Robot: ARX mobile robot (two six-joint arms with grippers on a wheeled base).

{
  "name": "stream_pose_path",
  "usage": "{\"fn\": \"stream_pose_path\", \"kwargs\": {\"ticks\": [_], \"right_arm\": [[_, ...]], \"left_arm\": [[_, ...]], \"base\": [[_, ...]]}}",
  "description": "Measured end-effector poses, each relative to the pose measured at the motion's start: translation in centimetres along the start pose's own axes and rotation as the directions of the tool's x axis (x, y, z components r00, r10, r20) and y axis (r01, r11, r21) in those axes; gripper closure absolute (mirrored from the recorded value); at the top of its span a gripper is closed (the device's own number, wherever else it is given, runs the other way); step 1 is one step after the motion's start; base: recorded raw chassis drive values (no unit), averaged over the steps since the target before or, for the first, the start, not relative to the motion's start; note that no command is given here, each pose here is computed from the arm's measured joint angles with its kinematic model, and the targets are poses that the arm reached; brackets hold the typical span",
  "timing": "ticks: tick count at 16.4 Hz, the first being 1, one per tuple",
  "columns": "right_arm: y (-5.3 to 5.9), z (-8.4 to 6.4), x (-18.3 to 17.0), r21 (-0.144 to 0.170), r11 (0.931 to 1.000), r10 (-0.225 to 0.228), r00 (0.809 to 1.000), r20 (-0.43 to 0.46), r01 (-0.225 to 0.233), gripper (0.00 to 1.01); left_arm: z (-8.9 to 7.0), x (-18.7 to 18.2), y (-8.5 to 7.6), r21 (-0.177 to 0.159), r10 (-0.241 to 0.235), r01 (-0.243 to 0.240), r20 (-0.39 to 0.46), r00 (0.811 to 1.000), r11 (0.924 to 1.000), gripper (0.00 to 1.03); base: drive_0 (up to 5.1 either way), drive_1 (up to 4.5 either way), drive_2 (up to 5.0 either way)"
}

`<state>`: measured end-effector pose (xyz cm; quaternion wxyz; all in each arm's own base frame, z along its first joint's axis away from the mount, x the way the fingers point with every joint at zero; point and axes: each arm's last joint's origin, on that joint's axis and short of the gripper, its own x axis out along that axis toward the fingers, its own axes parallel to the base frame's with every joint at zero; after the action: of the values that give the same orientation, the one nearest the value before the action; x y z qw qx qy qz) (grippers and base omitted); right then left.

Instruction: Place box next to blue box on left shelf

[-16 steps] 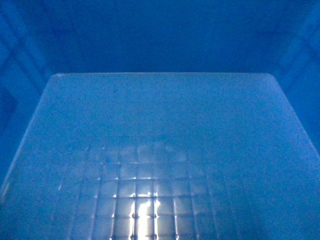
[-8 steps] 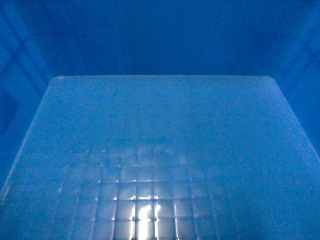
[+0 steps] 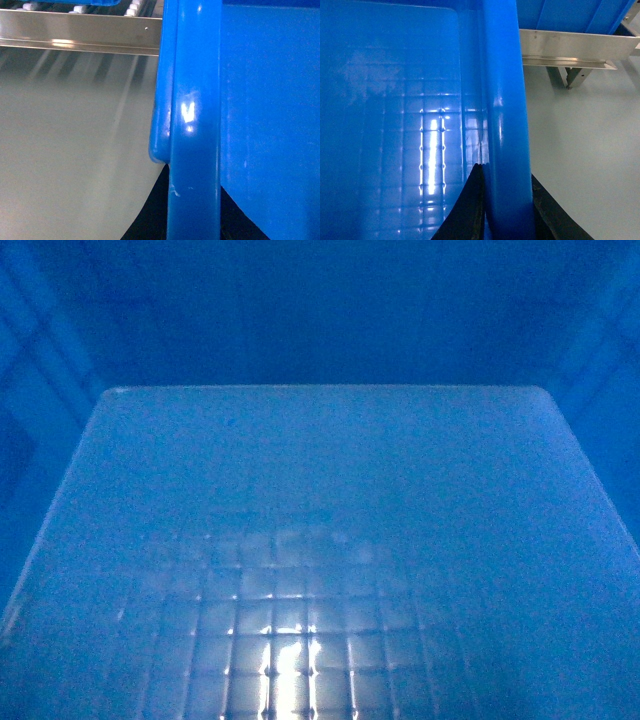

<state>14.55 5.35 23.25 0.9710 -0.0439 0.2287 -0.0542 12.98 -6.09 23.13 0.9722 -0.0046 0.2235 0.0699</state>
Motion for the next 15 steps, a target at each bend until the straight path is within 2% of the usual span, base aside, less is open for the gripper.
{"fn": "stream_pose_path", "kwargs": {"ticks": [9, 15], "right_arm": [[-0.04, 0.04, -0.08, 0.003, 1.0, 0.0, 1.0, 0.005, 0.0, 0.89], [-0.04, 0.05, -0.08, 0.003, 1.0, -0.001, 1.0, 0.006, 0.001, 0.89]], "left_arm": [[0.03, -0.06, 0.04, -0.003, -0.001, 0.001, 0.004, 1.0, 1.0, 0.95], [0.03, -0.04, 0.02, -0.002, -0.001, 0.001, 0.004, 1.0, 1.0, 0.95]], "base": [[0.0, 0.0, 0.0], [0.0, 4.35, -4.3]]}}
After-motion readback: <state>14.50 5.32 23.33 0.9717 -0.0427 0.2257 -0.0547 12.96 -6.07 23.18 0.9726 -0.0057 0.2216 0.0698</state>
